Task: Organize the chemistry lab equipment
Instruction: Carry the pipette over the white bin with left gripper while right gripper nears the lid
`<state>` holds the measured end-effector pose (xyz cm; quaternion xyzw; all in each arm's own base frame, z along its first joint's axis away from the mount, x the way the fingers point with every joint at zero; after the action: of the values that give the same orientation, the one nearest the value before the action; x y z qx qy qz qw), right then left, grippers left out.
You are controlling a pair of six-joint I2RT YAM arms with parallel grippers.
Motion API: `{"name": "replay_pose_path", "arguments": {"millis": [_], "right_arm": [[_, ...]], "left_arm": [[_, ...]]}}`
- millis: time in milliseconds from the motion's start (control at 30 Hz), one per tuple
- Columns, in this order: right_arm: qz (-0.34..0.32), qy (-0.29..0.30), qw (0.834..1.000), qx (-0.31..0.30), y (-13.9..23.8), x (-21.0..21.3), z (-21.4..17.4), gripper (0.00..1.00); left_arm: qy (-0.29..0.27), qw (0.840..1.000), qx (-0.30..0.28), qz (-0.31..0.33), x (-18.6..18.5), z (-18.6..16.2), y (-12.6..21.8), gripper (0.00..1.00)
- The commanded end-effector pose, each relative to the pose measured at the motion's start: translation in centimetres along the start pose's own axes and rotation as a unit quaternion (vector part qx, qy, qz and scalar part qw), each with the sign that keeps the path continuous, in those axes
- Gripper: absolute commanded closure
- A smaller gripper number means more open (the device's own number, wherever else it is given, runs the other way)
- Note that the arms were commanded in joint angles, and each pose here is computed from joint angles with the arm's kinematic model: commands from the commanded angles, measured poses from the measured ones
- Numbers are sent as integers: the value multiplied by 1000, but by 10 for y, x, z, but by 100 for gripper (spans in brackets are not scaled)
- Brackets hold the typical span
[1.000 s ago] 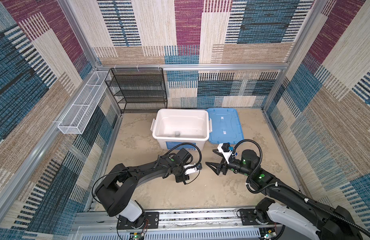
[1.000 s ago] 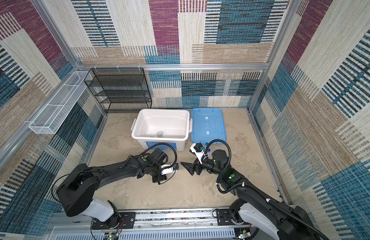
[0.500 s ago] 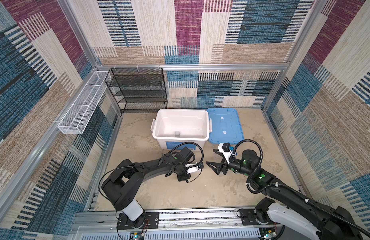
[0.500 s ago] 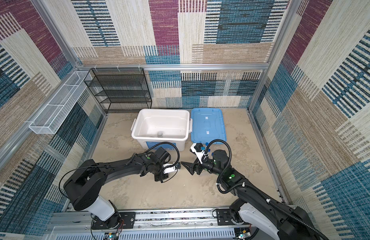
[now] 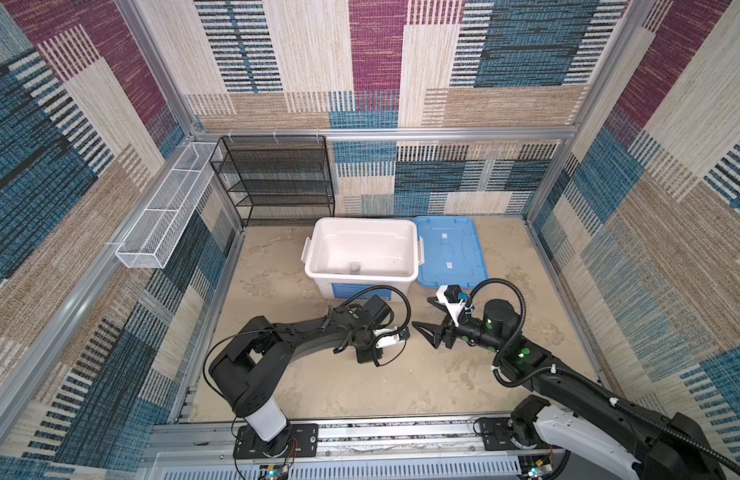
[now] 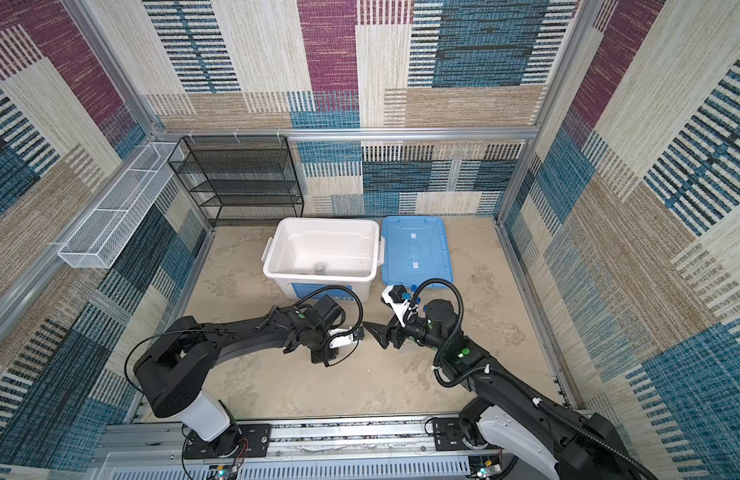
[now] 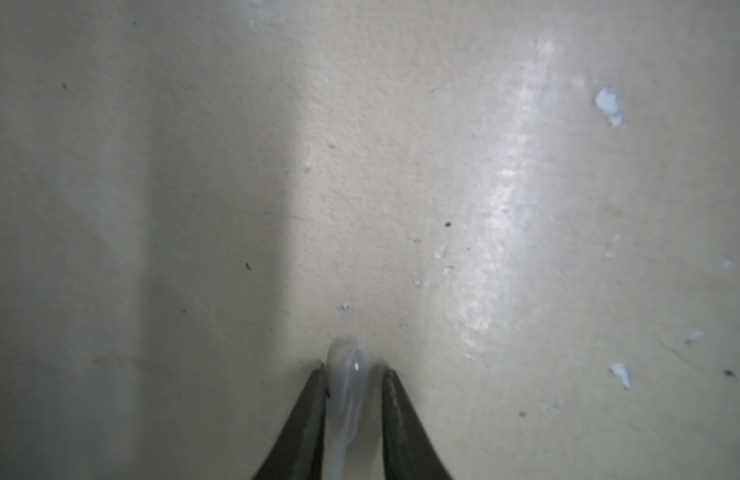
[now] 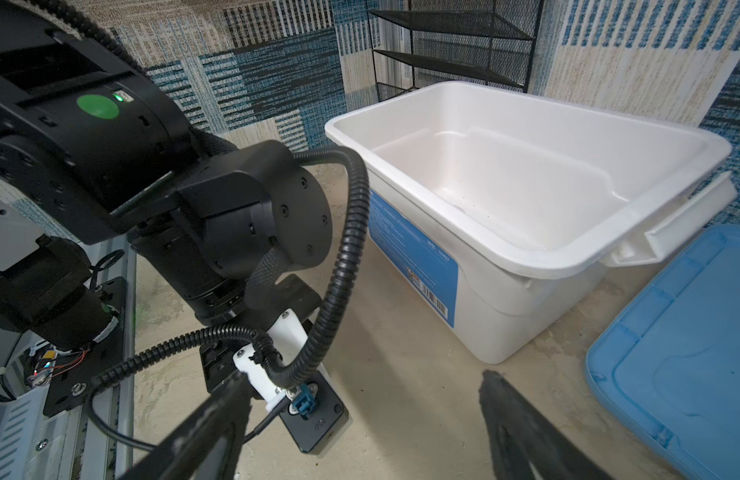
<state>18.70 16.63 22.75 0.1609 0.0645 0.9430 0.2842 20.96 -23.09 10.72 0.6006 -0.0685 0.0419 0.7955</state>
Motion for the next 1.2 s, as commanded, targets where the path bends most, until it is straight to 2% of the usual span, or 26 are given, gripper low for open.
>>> {"name": "replay_pose_path", "arguments": {"millis": [0, 200, 367, 667, 933, 1100, 1167], "right_arm": [[-3, 3, 1000, -9, 0, 0, 3, 12], [-5, 4, 1000, -10, 0, 0, 3, 12], [-6, 4, 1000, -12, 0, 0, 5, 12], [17, 3, 1000, -18, 3, 6, 12, 12], [21, 5, 999, -31, 7, 11, 28, 11], [8, 6, 999, -53, 8, 12, 47, 11], [2, 9, 998, -66, 9, 13, 58, 10]], "left_arm": [[6, 1000, 7, -3, -1, -1, 1, 80], [7, 1000, 2, -2, -1, 1, 4, 88], [18, 1000, -12, 8, 1, 4, 9, 89], [61, 992, -101, 38, 12, 18, 35, 90], [127, 966, -218, 62, 29, 21, 76, 93], [160, 942, -283, 79, 38, 19, 108, 96], [174, 928, -316, 92, 43, 21, 126, 97]]}}
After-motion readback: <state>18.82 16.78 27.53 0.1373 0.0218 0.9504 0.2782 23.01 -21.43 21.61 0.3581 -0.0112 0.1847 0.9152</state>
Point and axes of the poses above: each gripper's point midway between its finger pads, its own y axis back along the fingers, its own x axis along the line the jaws close on, z = x × y, the point moved 9 cm from there along y, back along the fingers, and after that the axes turned 9 degrees about -y, right-handed, at the moved point
